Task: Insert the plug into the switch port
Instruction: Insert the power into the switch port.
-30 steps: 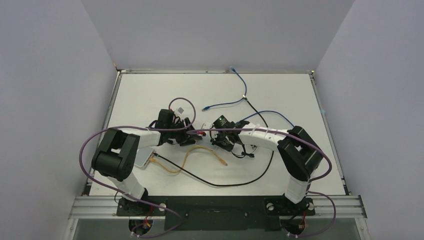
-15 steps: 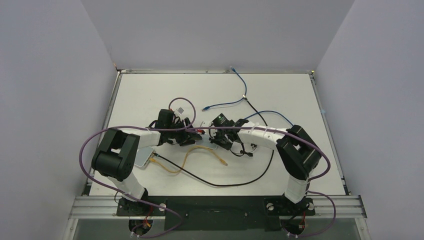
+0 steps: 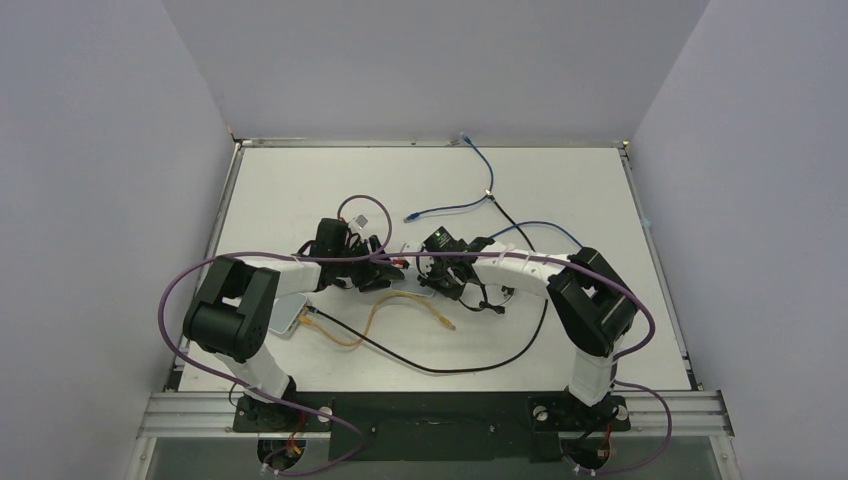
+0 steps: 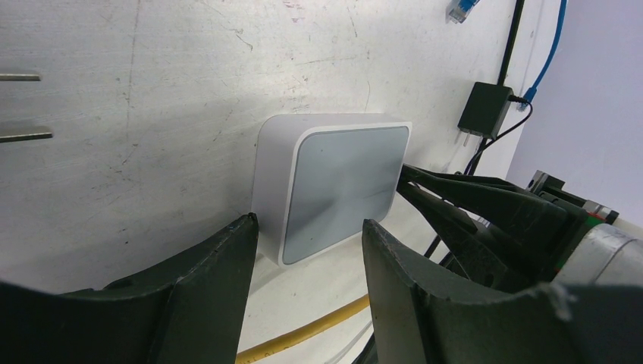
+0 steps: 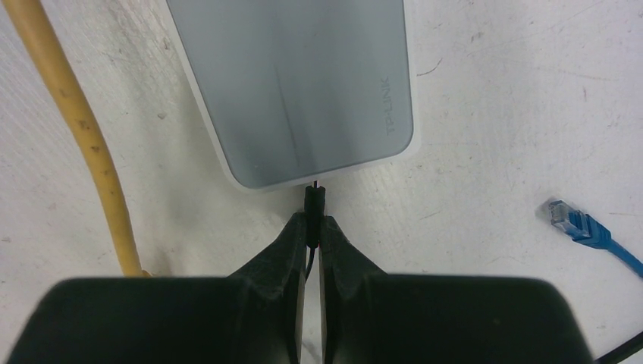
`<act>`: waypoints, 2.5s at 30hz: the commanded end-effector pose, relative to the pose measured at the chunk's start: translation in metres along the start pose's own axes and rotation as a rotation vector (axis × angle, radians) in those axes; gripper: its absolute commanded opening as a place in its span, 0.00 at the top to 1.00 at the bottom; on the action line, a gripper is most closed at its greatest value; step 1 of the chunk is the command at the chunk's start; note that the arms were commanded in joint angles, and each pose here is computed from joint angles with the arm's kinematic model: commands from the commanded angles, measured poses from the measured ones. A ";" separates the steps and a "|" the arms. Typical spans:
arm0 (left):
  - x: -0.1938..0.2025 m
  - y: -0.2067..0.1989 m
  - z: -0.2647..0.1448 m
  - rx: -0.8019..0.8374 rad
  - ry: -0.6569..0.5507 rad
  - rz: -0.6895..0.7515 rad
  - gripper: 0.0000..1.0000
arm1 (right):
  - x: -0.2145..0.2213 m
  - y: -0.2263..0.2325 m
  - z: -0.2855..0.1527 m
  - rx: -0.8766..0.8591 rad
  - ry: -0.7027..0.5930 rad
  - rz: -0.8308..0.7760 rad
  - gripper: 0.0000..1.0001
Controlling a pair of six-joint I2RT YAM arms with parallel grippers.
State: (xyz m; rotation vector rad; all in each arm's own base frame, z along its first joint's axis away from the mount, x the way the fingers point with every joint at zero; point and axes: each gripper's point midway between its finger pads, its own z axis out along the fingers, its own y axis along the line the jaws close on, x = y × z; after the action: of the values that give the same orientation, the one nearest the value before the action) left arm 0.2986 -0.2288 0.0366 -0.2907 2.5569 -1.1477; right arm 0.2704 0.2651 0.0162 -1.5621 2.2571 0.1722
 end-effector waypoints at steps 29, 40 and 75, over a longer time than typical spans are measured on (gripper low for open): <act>-0.009 -0.008 -0.001 0.027 -0.007 0.027 0.50 | -0.026 -0.019 -0.006 0.055 -0.093 0.034 1.00; -0.009 -0.007 0.001 0.024 -0.005 0.024 0.50 | -0.027 -0.012 -0.006 0.029 -0.099 0.013 1.00; 0.019 -0.003 0.006 0.014 0.081 0.063 0.50 | -0.049 0.005 -0.010 -0.046 -0.231 -0.206 1.00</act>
State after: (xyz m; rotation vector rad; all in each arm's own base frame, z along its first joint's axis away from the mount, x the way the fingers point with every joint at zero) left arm 0.2935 -0.2311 0.0320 -0.2301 2.5799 -1.1421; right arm 0.2734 0.2727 0.0156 -1.7275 2.0891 0.2159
